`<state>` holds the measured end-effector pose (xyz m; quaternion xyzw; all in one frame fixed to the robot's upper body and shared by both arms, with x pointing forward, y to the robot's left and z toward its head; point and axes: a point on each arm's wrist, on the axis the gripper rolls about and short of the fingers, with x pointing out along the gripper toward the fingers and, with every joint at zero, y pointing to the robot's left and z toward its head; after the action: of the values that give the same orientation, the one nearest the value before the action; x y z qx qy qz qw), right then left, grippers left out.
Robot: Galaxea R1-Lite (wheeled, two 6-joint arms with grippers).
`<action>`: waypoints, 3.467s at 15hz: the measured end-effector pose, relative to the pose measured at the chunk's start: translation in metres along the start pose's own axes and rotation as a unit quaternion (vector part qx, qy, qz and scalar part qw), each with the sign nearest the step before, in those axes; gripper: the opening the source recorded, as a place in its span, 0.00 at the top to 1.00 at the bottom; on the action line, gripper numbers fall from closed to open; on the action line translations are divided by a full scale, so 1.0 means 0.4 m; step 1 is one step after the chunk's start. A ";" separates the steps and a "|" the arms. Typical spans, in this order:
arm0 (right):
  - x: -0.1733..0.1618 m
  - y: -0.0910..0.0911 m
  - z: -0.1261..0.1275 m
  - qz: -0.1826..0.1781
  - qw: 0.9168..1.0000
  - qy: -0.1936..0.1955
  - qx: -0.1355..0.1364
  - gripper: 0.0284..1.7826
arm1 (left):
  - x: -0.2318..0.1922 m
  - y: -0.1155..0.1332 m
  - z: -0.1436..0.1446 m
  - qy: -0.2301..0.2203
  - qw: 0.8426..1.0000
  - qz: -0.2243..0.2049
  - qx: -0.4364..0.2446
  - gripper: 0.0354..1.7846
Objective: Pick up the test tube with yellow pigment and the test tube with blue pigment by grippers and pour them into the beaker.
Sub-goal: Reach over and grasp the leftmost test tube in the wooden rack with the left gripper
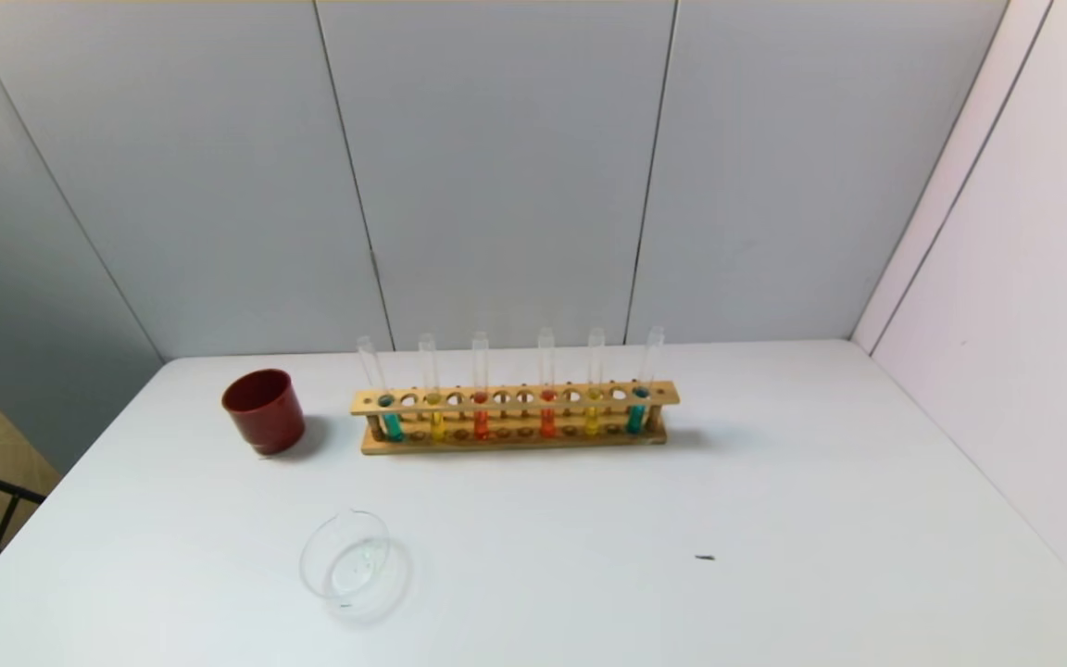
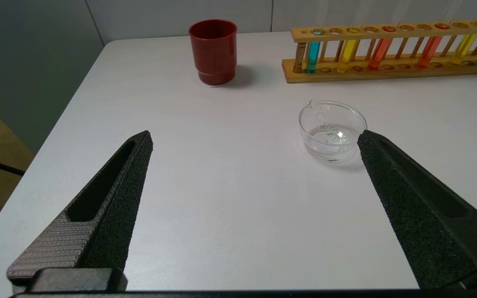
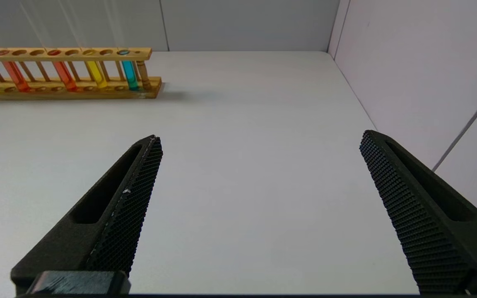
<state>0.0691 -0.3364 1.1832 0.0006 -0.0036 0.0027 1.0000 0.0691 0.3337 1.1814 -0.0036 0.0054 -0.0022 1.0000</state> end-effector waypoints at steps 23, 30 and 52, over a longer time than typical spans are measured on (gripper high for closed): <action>0.000 0.000 0.000 0.000 1.000 0.000 0.000 0.02 | -0.019 -0.003 0.081 -0.011 1.000 -0.022 0.015 0.02; 0.000 0.000 0.000 0.000 1.000 0.000 0.000 0.02 | 0.075 -0.011 0.260 0.019 0.996 -0.084 0.035 0.02; 0.000 0.000 0.000 0.000 1.000 0.000 0.000 0.02 | 0.702 -0.130 0.244 0.018 0.987 -0.156 0.037 0.02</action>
<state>0.0691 -0.3364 1.1832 0.0008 -0.0036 0.0029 1.0000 0.3505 0.2811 1.2763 0.0326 0.0229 -0.1587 0.9865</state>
